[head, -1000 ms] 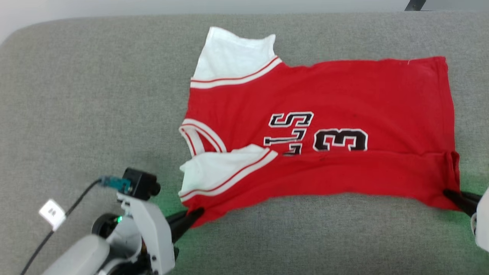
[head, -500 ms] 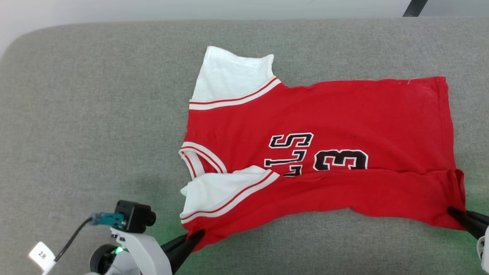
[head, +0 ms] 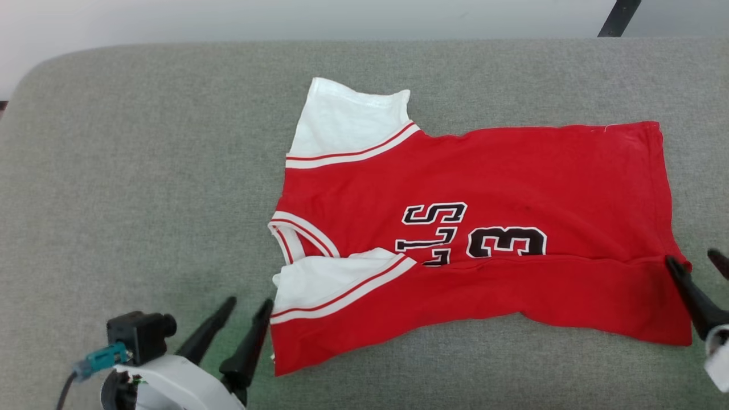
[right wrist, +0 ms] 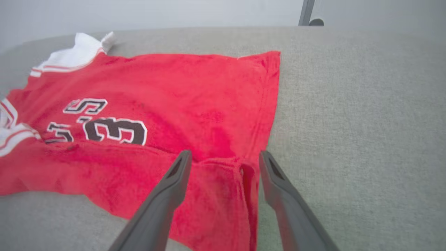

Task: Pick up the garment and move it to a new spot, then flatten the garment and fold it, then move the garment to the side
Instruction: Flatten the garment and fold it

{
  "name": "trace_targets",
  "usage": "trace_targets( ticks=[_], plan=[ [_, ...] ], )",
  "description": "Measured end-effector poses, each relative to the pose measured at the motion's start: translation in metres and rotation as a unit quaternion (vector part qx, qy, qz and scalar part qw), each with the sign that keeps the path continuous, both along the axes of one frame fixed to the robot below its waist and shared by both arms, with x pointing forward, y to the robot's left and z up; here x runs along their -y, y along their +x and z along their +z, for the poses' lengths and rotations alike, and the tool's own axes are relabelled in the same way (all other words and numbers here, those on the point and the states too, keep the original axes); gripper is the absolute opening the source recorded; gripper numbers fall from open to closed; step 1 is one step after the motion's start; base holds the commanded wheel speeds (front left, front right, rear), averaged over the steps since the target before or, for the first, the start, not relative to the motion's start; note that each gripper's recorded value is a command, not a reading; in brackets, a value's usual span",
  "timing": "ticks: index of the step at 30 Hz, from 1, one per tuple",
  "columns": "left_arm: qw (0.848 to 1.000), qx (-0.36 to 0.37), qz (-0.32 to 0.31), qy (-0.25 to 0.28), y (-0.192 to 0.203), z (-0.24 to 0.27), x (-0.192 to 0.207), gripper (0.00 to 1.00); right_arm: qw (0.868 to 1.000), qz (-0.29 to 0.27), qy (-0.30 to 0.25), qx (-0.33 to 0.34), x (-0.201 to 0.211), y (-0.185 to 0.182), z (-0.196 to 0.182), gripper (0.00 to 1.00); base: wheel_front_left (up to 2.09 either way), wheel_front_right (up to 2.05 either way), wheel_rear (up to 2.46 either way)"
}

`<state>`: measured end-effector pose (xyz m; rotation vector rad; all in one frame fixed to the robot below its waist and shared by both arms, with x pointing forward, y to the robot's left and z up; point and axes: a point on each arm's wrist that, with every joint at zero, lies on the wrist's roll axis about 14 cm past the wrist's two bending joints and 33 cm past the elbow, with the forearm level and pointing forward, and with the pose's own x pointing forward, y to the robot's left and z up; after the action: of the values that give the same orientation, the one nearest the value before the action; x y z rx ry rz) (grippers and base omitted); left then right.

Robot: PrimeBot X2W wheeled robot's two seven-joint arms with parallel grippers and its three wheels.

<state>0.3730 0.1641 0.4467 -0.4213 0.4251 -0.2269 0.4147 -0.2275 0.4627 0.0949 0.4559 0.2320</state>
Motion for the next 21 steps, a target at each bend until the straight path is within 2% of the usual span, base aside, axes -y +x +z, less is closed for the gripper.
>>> trace_targets(
  ticks=[7, 11, 13, 18, 21],
  plan=[
    [0.995, 0.078, 0.039, 0.043, 0.023, 0.003, -0.012, 1.0, 0.993, -0.043, 0.033, 0.101, -0.015, 0.018, 0.009, 1.0, 0.0, 0.0, 0.0],
    [0.99, 0.126, 0.029, 0.057, 0.046, 0.017, -0.009, 1.0, 0.985, -0.077, 0.037, 0.153, -0.009, 0.025, 0.016, 1.0, 0.0, 0.0, 0.0],
    [0.985, 0.158, 0.021, 0.069, 0.062, 0.031, -0.008, 1.0, 0.979, -0.102, 0.042, 0.171, -0.002, 0.026, 0.018, 1.0, 0.0, 0.0, 0.0],
    [0.964, 0.251, -0.017, 0.087, 0.113, 0.084, 0.004, 1.0, 0.974, -0.122, 0.043, 0.184, 0.001, 0.027, 0.015, 1.0, 0.0, 0.0, 0.0],
    [0.956, 0.275, -0.043, 0.093, 0.144, 0.109, 0.015, 1.0, 0.972, -0.128, 0.047, 0.192, 0.001, 0.029, 0.016, 1.0, 0.0, 0.0, 0.0]
  ],
)
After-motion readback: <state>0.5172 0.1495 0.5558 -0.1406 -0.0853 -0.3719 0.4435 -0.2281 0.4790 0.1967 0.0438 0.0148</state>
